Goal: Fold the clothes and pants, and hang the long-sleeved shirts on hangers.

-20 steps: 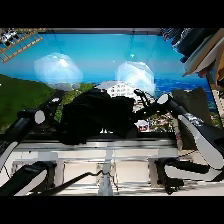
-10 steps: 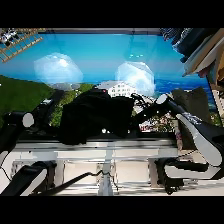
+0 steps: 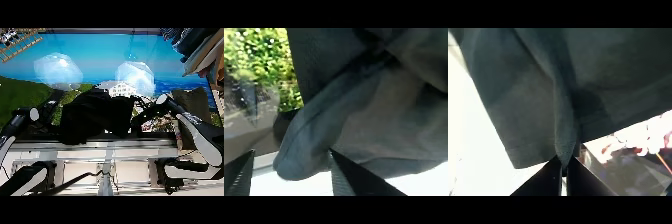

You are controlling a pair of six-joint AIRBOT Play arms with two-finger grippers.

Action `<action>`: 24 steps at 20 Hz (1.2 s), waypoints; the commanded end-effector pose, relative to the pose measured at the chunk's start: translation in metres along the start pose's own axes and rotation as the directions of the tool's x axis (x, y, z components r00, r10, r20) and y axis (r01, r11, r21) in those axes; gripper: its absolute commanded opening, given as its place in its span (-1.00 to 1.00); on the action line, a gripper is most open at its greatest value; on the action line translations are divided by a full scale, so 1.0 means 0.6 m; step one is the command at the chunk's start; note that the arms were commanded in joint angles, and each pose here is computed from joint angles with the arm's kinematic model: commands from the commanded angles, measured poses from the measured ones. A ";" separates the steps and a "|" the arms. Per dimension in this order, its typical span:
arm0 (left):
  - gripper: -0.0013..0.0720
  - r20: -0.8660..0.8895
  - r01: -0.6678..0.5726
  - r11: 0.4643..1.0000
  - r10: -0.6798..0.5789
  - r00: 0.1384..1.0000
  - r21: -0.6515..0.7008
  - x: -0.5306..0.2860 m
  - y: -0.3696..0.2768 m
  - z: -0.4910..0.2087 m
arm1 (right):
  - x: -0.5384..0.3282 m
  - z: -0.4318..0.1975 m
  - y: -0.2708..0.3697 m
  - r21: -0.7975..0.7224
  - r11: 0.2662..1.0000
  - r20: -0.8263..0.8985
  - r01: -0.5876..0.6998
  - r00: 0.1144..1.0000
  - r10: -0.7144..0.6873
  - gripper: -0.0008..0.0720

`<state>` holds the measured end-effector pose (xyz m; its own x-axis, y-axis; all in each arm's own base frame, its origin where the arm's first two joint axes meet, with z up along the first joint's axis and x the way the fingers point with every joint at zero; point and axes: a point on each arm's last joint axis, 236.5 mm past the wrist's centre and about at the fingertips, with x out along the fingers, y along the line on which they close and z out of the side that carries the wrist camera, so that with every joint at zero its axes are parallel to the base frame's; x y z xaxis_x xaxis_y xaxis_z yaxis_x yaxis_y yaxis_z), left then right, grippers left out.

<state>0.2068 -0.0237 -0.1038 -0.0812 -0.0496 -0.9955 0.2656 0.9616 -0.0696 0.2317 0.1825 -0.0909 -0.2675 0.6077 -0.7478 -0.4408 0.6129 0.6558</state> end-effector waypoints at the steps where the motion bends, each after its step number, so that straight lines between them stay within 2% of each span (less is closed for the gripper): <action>1: -0.76 -0.027 0.027 1.000 -0.027 0.999 0.003 0.018 -0.006 0.001 | -0.004 -0.009 0.014 -0.007 1.000 -0.021 -0.024 0.999 0.024 -0.92; 2: -0.94 -0.038 0.046 0.999 -0.045 0.998 0.019 0.016 -0.013 -0.003 | -0.009 -0.004 0.015 -0.018 1.000 -0.005 -0.013 1.000 0.013 -0.93; 4: -0.94 -0.093 0.076 0.995 -0.071 0.993 0.062 -0.008 -0.021 -0.015 | -0.039 0.015 0.019 -0.040 0.998 0.035 0.044 0.998 -0.043 -0.94; 6: -0.95 -0.078 0.094 0.992 -0.087 0.993 0.084 -0.072 -0.020 0.008 | -0.108 0.047 0.015 -0.068 0.978 0.099 0.198 0.977 -0.191 -0.94; 8: -0.95 0.070 0.120 0.990 -0.126 0.990 0.079 -0.187 -0.015 0.067 | -0.226 0.087 0.033 -0.080 0.913 0.230 0.399 0.899 -0.373 -0.94; 10: -0.95 0.371 0.152 0.987 -0.162 0.914 0.057 -0.365 -0.004 0.140 | -0.372 0.118 0.100 -0.056 0.822 0.426 0.566 0.758 -0.494 -0.94; 11: -0.95 0.535 0.167 0.984 -0.176 0.826 0.065 -0.468 -0.002 0.164 | -0.454 0.125 0.156 -0.031 0.773 0.549 0.634 0.657 -0.517 -0.94; 12: -0.95 0.696 0.174 0.980 -0.189 0.693 0.092 -0.588 -0.007 0.173 | -0.530 0.123 0.218 0.000 0.732 0.665 0.681 0.546 -0.509 -0.94; 13: -0.95 0.821 0.168 0.980 -0.184 0.540 0.109 -0.702 -0.013 0.167 | -0.611 0.112 0.296 0.035 0.696 0.787 0.717 0.409 -0.461 -0.94; 14: -0.95 0.923 0.150 0.982 -0.164 0.348 0.118 -0.823 -0.023 0.146 | -0.680 0.091 0.374 0.065 0.671 0.881 0.738 0.273 -0.387 -0.94; 15: -0.94 0.976 0.103 0.986 -0.145 0.165 0.129 -0.927 -0.041 0.114 | -0.742 0.056 0.459 0.085 0.647 0.949 0.758 0.136 -0.283 -0.94; 17: -0.95 0.981 -0.014 0.996 -0.089 -0.170 0.088 -1.095 -0.083 0.032 | -0.820 -0.025 0.594 0.102 0.619 0.994 0.779 -0.063 -0.085 -0.94; 19: -0.95 0.900 -0.062 0.998 -0.010 -0.436 -0.020 -1.205 -0.108 -0.044 | -0.858 -0.094 0.676 0.117 0.598 0.984 0.793 -0.175 0.039 -0.94; 20: -0.95 0.851 -0.069 0.993 0.046 -0.523 -0.096 -1.237 -0.108 -0.074 | -0.869 -0.115 0.698 0.126 0.583 0.977 0.802 -0.203 0.068 -0.93; 21: -0.95 0.816 -0.069 0.987 0.082 -0.573 -0.147 -1.256 -0.105 -0.093 | -0.878 -0.128 0.714 0.133 0.567 0.971 0.813 -0.222 0.090 -0.93; 22: -0.95 0.803 -0.066 0.984 0.098 -0.588 -0.168 -1.262 -0.100 -0.098 | -0.885 -0.132 0.721 0.139 0.562 0.968 0.815 -0.233 0.099 -0.93; 24: -0.95 0.828 -0.033 0.989 0.100 -0.551 -0.142 -1.250 -0.063 -0.075 | -0.886 -0.107 0.700 0.149 0.560 0.975 0.815 -0.217 0.056 -0.93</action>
<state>0.2289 -0.0162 0.6195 0.9167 -0.1293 0.3780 0.1459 0.9892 -0.0154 0.1483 0.0904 0.5556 0.8777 0.4152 0.2394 -0.3692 0.9042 -0.2146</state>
